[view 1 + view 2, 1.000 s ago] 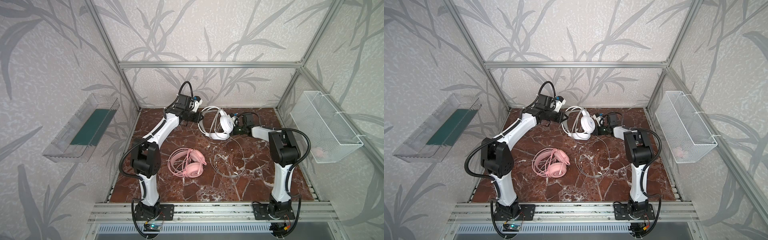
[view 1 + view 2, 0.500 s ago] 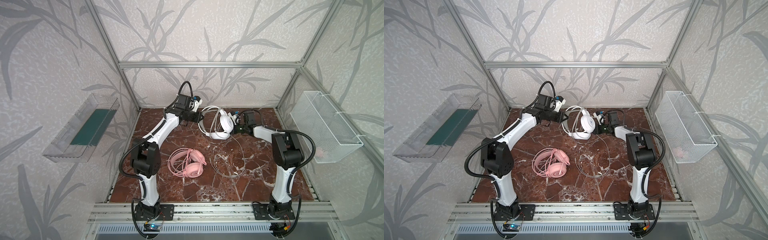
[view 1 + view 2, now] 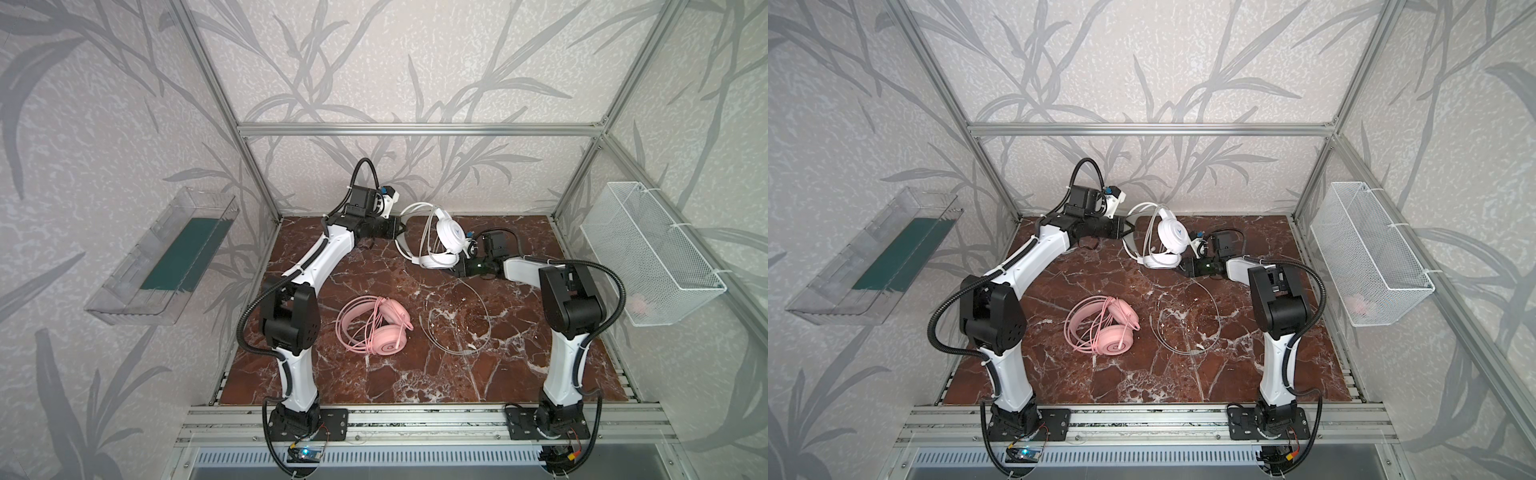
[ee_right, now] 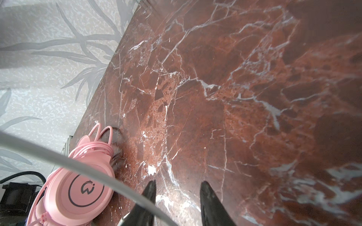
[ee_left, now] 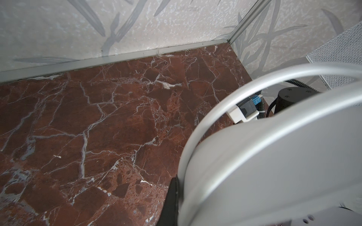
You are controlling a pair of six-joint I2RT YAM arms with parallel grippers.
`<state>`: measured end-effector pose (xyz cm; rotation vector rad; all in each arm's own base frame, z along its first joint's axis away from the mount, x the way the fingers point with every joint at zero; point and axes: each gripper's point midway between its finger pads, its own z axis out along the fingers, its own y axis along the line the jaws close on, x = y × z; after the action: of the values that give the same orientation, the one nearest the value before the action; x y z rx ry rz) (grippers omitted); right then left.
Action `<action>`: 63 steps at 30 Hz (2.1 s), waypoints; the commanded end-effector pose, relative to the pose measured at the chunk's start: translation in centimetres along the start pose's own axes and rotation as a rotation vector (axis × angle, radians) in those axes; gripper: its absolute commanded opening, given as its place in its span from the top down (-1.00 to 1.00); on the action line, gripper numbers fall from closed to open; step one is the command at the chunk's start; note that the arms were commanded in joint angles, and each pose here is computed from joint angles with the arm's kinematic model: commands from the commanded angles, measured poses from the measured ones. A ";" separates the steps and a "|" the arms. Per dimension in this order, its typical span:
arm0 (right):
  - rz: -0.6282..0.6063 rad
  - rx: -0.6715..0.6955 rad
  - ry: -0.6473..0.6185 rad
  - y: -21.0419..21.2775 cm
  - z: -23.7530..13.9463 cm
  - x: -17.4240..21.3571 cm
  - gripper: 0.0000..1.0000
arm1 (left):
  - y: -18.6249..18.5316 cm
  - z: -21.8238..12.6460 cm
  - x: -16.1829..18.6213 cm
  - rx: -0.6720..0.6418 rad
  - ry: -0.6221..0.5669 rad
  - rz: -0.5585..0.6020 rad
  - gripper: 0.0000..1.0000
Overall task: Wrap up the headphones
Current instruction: 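Lower the right gripper back down to the white cable on the table, then grasp the white cable and lift it toward the held white headset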
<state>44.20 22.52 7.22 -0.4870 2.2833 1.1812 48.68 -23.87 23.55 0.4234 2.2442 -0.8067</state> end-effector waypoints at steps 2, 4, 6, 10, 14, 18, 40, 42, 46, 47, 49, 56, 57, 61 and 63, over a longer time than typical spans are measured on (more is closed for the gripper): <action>0.026 -0.029 0.025 0.3 0.3 1.7 0.27 | -2.4 -3.0 -3.4 0.055 -0.117 0.008 1.00; 0.034 -0.037 0.034 0.5 0.1 2.3 0.28 | -2.1 -3.1 -3.7 0.049 -0.133 -0.001 1.00; 0.044 -0.043 0.048 0.8 0.0 3.2 0.30 | -1.8 -3.2 -4.1 0.047 -0.153 -0.016 1.00; 0.062 -0.050 0.071 1.2 -0.1 4.7 0.32 | -1.2 -3.2 -4.8 0.042 -0.191 -0.045 1.00; 0.061 -0.040 0.089 1.8 -0.3 5.9 0.34 | -0.9 -3.4 -5.7 0.039 -0.226 -0.068 1.00; 0.057 -0.038 0.123 2.3 -0.3 6.8 0.38 | 0.0 -3.4 -6.4 0.000 -0.262 -0.103 1.00; 0.017 -0.116 0.200 6.9 -0.2 9.7 0.65 | 8.1 -2.6 -5.7 -0.334 -0.372 -0.383 1.00; 0.005 -0.123 0.218 7.5 -0.3 10.1 0.65 | 8.8 -2.7 -5.4 -0.374 -0.371 -0.389 1.00; -0.016 -0.138 0.257 8.9 -0.4 11.1 0.64 | 9.8 -3.1 -4.7 -0.441 -0.369 -0.399 1.00; -0.022 -0.141 0.265 9.2 -0.5 11.2 0.64 | 10.1 -3.2 -4.5 -0.461 -0.366 -0.401 1.00; -0.035 -0.147 0.277 9.8 -0.6 11.5 0.64 | 10.6 -3.3 -4.2 -0.498 -0.363 -0.399 1.00; -0.068 -0.171 0.292 11.4 -1.4 11.6 0.76 | 11.6 -3.4 -3.6 -0.565 -0.351 -0.376 1.00; -0.073 -0.176 0.294 11.6 -1.5 11.6 0.77 | 11.5 -3.4 -3.6 -0.566 -0.348 -0.368 1.00; -0.107 -0.213 0.307 13.2 -2.5 11.2 0.81 | 11.2 -3.3 -3.4 -0.619 -0.329 -0.308 1.00; -0.123 -0.225 0.318 13.9 -2.8 11.2 0.82 | 10.9 -3.2 -3.3 -0.640 -0.314 -0.278 1.00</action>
<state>28.11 26.67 8.44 -0.8642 2.4051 1.3512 54.46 -13.39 21.33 -0.3239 2.1816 -0.2690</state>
